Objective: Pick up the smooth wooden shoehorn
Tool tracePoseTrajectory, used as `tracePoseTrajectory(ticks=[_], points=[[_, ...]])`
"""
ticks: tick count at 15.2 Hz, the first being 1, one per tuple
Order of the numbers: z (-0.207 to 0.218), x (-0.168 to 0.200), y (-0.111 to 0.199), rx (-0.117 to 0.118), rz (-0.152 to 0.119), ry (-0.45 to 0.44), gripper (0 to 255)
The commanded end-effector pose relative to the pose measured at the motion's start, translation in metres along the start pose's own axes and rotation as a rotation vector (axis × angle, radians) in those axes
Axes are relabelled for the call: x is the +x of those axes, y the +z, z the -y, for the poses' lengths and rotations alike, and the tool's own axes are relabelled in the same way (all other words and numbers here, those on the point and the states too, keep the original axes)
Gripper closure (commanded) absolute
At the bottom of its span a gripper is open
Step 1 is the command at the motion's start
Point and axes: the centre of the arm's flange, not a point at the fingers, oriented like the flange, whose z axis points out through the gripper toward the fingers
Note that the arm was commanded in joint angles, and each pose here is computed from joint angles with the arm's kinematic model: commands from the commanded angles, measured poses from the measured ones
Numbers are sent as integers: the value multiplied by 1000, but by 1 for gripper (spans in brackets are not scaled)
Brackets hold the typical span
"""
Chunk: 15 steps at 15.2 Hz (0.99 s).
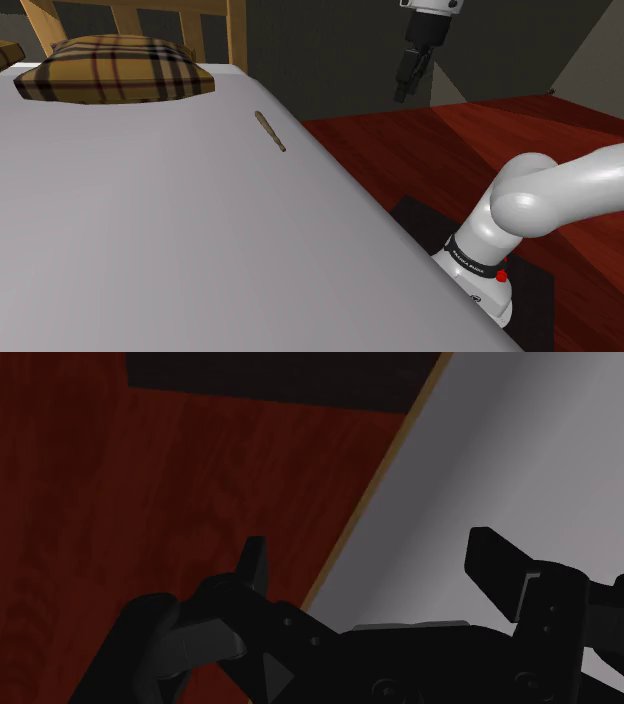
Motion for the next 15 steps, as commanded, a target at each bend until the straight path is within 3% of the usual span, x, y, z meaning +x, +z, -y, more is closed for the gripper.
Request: tracePoseTrajectory(ticks=[1,15], points=[[0,0,0,0,0,0,0],[96,137,59,10,-59,276,0]])
